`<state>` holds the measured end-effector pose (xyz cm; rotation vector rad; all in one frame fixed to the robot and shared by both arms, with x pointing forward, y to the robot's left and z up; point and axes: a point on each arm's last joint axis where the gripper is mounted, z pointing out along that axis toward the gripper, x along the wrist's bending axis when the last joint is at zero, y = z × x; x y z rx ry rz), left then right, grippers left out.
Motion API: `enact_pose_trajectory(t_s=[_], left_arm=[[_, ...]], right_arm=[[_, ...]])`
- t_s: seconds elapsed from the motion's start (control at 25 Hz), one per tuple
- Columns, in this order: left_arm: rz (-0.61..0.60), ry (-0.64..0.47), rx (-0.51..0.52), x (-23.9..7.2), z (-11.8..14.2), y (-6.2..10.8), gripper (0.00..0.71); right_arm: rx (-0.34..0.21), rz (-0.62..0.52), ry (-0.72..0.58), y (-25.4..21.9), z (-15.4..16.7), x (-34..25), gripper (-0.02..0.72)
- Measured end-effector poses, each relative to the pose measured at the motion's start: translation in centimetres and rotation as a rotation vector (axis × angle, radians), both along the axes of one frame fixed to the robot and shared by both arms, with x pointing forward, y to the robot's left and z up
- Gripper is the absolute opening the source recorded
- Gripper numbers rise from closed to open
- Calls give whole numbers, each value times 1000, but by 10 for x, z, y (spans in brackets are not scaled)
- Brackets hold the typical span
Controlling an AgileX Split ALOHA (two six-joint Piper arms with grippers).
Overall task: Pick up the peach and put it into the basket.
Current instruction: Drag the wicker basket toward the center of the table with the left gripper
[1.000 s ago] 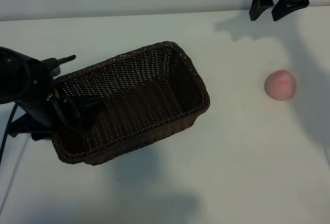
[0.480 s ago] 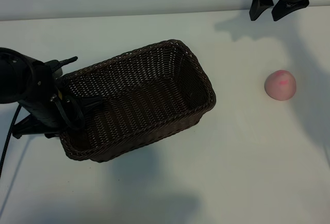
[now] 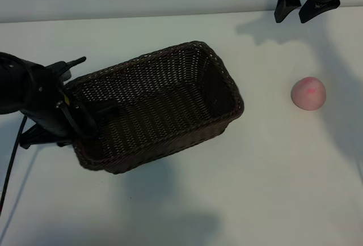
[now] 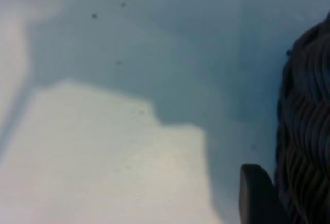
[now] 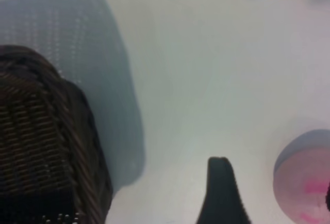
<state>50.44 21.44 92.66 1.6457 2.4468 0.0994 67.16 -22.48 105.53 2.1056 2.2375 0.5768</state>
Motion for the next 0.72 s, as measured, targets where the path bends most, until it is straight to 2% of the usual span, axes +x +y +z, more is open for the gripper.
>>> enact_pose_trajectory(t_s=[0.12, 0.48, 0.72], left_arm=[[-16, -33, -43, 0, 6, -3, 166], [-59, -89, -130, 0, 24, 1, 162], [-107, -86, -170, 1, 29, 8, 162]], right_arm=[[0, 1, 0, 0, 0, 0, 481], [-1, 4, 0, 0, 0, 0, 481], [-1, 4, 0, 0, 0, 0, 481]])
